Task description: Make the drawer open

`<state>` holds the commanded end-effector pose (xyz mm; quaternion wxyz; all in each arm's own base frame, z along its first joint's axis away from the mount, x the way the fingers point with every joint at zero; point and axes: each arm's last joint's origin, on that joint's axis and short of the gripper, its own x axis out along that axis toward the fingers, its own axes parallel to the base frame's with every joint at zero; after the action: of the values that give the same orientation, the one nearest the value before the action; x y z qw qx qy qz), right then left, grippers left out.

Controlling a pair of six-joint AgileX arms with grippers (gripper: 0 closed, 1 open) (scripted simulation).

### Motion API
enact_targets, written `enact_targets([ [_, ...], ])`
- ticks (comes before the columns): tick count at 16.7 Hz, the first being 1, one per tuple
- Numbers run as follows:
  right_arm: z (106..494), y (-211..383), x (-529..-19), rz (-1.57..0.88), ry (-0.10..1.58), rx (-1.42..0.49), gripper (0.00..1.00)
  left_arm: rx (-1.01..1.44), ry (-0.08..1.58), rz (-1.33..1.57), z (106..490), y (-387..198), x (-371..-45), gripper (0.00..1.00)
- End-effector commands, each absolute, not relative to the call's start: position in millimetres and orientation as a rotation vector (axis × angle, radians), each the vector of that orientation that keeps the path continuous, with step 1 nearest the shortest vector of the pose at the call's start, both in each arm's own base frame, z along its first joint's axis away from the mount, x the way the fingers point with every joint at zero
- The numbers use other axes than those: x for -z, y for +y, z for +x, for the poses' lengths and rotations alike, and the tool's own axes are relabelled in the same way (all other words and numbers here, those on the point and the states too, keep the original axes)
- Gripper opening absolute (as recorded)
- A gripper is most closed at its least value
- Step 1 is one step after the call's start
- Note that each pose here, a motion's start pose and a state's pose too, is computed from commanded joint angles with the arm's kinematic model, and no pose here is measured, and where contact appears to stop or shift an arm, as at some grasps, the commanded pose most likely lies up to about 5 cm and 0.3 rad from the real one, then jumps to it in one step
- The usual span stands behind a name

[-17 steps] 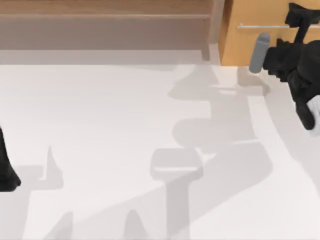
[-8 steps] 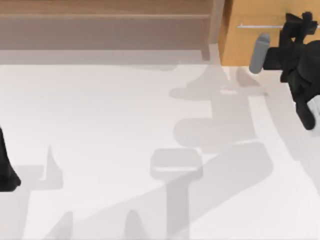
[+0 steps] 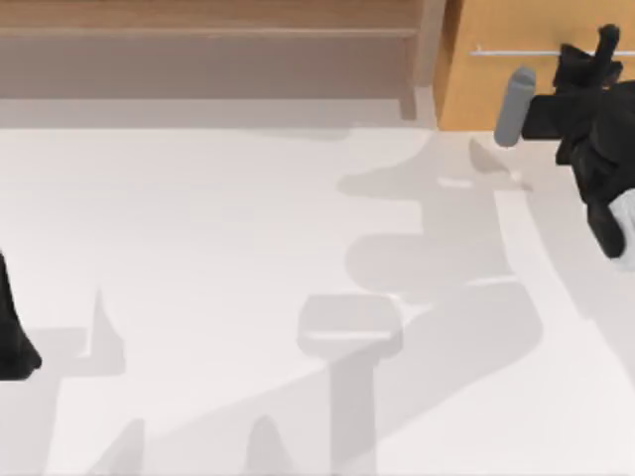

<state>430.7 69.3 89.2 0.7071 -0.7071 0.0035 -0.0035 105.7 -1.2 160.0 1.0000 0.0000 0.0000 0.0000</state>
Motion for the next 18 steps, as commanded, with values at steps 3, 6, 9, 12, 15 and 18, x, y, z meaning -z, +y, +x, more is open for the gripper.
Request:
enact_targets([
  [3, 431, 69, -89, -1.571, 0.008, 0.008, 0.00, 0.000, 0.000, 0.000, 106, -1, -160, 1.00],
  [6, 430, 71, -88, -1.569, 0.009, 0.002, 0.00, 0.000, 0.000, 0.000, 106, -1, -160, 1.00],
  [9, 414, 72, -88, -1.570, 0.007, -0.002, 0.00, 0.000, 0.000, 0.000, 106, -1, -160, 1.00],
  [12, 384, 71, -85, -1.571, 0.021, -0.011, 0.00, 0.000, 0.000, 0.000, 106, -1, -160, 1.00],
  [15, 368, 71, -88, -1.569, 0.011, 0.001, 0.00, 0.000, 0.000, 0.000, 106, -1, -160, 1.00],
  [18, 367, 71, -88, -1.569, 0.010, 0.002, 0.00, 0.000, 0.000, 0.000, 106, -1, -160, 1.00],
])
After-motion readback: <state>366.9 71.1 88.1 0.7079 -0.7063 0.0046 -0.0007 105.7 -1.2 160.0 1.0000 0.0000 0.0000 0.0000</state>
